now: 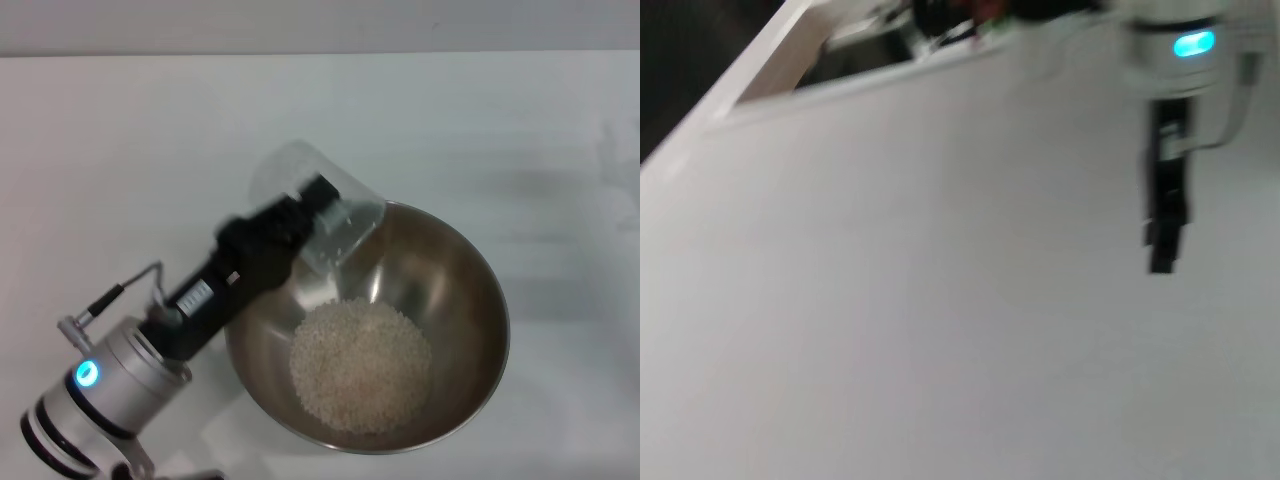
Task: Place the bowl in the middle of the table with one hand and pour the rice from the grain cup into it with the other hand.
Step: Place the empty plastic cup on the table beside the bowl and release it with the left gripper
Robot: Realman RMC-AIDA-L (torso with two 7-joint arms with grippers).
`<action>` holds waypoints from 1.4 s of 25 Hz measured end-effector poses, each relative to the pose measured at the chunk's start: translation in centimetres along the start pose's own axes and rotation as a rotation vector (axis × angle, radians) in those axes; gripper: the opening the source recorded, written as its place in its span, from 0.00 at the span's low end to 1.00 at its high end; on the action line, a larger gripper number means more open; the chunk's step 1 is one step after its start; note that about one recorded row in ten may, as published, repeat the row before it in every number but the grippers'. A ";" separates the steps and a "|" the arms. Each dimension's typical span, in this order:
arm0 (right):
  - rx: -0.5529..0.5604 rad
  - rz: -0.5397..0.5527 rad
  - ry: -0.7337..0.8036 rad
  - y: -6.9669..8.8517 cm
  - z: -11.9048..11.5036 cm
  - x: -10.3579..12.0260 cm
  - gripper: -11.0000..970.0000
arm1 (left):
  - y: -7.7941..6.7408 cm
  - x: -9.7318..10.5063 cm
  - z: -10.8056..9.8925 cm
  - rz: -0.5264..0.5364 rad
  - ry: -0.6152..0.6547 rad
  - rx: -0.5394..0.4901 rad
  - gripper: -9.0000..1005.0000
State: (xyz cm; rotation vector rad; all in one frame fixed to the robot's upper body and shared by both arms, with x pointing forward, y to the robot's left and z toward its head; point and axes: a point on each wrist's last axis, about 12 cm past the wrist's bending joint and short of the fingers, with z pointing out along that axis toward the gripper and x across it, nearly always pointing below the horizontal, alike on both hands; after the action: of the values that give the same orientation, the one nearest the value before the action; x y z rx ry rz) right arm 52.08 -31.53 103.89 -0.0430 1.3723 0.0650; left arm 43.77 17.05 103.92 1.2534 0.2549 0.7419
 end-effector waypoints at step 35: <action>-0.005 0.053 -0.080 1.2 0.5 -0.9 0.46 | -5.3 9.2 -3.9 -1.494 0.912 -0.086 0.17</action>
State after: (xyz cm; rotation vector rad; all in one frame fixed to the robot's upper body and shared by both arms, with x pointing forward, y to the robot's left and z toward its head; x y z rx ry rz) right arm 52.29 -30.33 104.92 -0.0086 1.2935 0.1133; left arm 50.37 25.18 99.73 0.2848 1.6480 -0.0782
